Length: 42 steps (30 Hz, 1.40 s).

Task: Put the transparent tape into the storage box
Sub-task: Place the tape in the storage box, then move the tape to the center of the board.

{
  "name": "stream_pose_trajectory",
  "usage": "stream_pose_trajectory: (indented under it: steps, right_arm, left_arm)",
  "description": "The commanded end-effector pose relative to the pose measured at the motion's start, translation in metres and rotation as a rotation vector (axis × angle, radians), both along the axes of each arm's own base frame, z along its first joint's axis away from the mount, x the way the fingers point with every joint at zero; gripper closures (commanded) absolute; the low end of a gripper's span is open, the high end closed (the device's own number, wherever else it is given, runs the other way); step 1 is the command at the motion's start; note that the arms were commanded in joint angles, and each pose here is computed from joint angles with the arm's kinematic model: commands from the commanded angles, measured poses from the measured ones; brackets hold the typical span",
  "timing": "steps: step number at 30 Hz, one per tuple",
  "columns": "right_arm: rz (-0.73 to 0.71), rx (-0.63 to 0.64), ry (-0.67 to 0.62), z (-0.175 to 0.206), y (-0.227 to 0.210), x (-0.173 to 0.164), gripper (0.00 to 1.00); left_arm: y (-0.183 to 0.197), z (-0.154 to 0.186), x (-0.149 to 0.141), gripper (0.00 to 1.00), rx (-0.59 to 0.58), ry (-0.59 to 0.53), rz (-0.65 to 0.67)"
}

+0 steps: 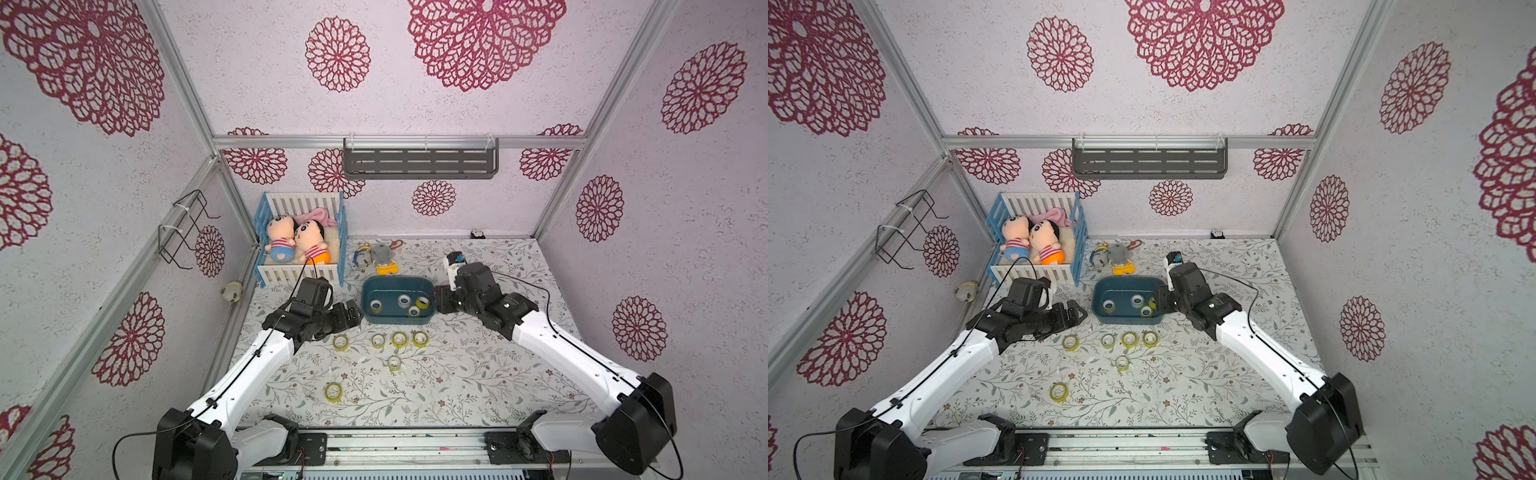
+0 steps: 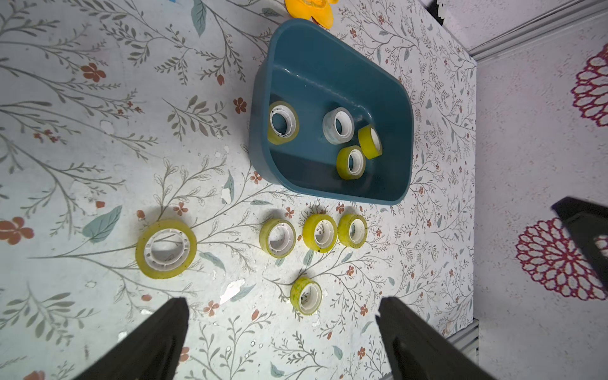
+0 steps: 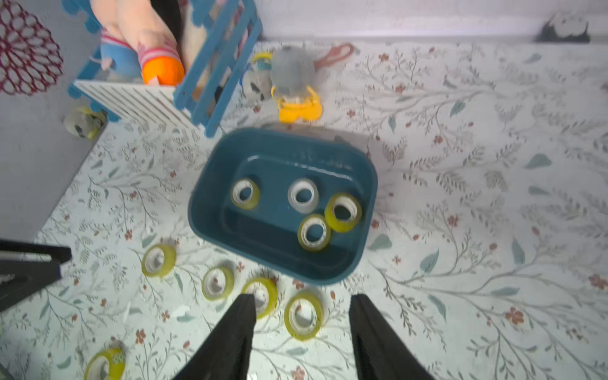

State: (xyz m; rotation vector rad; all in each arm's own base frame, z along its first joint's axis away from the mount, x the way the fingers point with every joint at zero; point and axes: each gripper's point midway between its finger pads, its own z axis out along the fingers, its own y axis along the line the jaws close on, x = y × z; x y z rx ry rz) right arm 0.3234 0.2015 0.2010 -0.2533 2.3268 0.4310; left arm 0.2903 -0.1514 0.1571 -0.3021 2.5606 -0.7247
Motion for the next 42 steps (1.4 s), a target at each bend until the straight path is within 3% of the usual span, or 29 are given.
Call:
stream_pose_trajectory:
  steps: [1,5,9,18,24,31,42]
  right_arm:
    - [0.025,0.0,0.063,-0.031,-0.005,-0.027,0.48]
    - [0.108,-0.01,0.129,-0.062,0.001,-0.056,0.47]
    - [0.139,-0.103,0.16,-0.086,0.006,-0.064,0.46]
    - [0.066,-0.276,0.215,-0.128,0.009,-0.039,0.48]
    - [0.043,-0.234,0.203,-0.131,0.023,-0.024,0.48]
    - [-0.029,-0.127,0.216,-0.128,0.024,-0.009,0.47]
    - [-0.05,-0.15,0.254,-0.151,0.024,-0.003,0.47]
  left_arm:
    - [-0.007,0.0,0.006,0.03,-0.053,-0.003,0.026]
    - [-0.009,-0.009,0.006,0.03,-0.081,0.009,0.053]
    - [-0.009,-0.014,0.008,0.03,-0.084,0.022,0.073]
    - [0.002,-0.012,0.009,0.03,-0.028,0.03,0.109]
    - [-0.004,-0.031,-0.002,0.03,-0.041,0.099,0.078]
    - [-0.002,-0.032,-0.005,0.03,-0.04,0.101,0.079]
    - [-0.005,-0.039,-0.005,0.03,-0.048,0.123,0.083]
